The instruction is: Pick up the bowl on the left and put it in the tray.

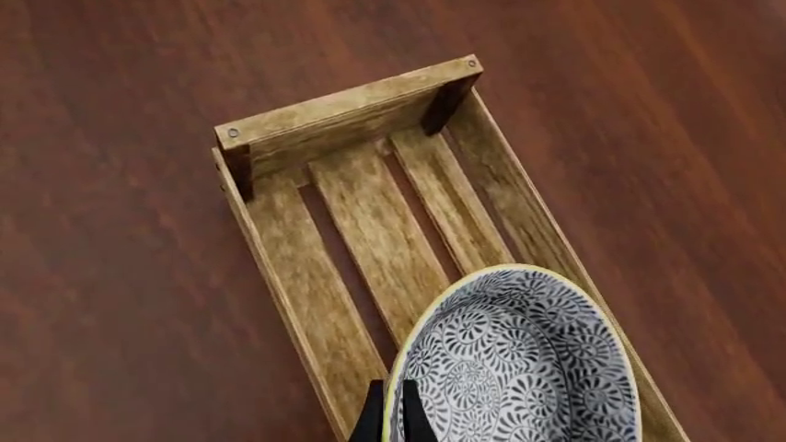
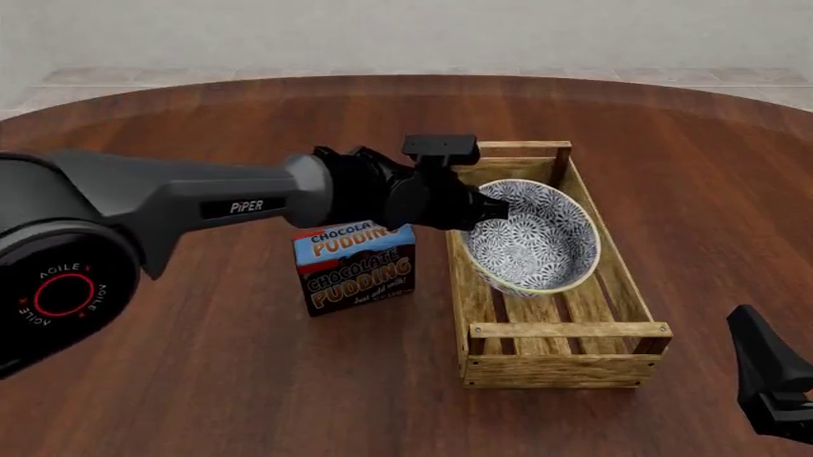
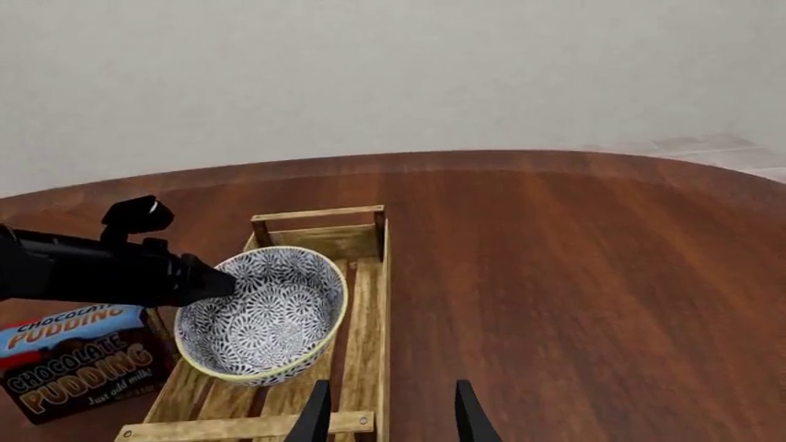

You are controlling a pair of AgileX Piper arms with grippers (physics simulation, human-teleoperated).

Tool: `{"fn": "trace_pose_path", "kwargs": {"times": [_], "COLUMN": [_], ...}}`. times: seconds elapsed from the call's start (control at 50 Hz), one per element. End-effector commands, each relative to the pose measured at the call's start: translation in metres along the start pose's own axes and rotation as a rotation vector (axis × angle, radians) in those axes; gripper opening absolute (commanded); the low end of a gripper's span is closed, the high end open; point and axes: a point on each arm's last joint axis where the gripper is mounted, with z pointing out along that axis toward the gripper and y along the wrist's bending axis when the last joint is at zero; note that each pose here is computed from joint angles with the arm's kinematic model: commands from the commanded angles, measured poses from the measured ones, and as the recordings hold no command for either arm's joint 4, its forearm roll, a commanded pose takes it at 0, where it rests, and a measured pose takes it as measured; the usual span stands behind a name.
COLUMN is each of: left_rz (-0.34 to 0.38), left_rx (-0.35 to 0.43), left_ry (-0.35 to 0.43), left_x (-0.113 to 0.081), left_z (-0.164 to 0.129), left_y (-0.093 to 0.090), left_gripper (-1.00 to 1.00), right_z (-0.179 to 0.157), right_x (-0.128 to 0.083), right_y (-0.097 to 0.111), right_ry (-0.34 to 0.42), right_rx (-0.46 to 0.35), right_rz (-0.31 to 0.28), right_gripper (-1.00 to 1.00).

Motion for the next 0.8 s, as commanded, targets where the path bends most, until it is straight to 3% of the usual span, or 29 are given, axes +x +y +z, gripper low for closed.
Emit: {"fn": "trace_pose_path", "kwargs": {"times": [0.02,0.46,0.7,0.74,0.78,0.8], "left_rz": [-0.017,-0.019,-0.008,0.019,0.022,0.030], "left_rx": [0.003,-0.010,0.003,0.015,0.000,0.002], "left_ry": [-0.007,0.001,0.002,0.004,0.015,0.013], "left_x": [-0.004,-0.004,-0.001,0.001,0.000,-0.001], "left_z": [0.003,0.014,0.013,0.011,0.015,0.013], "left_y": [0.001,0.006,0.000,-0.008,-0.002,-0.002], "left_gripper": [-1.00,-1.00,-1.00,-1.00,-1.00,1.00], "right_z": [0.000,0.000,0.000,0.000,0.000,0.000], "right_x": [0.000,0.000,0.000,0.000,0.000,0.000], "right_y": [0.000,0.000,0.000,0.000,0.000,0.000], "right_ry": [-0.002,-0.003,-0.003,-0.003,-0.002,-0.001], "right_rx": [-0.001,0.000,0.000,0.000,-0.001,-0.001], "right_rz": [-0.002,-0.001,0.002,0.001,0.001,0.001], "right_gripper": [1.00,1.00,1.00,1.00,1.00,1.00]}}
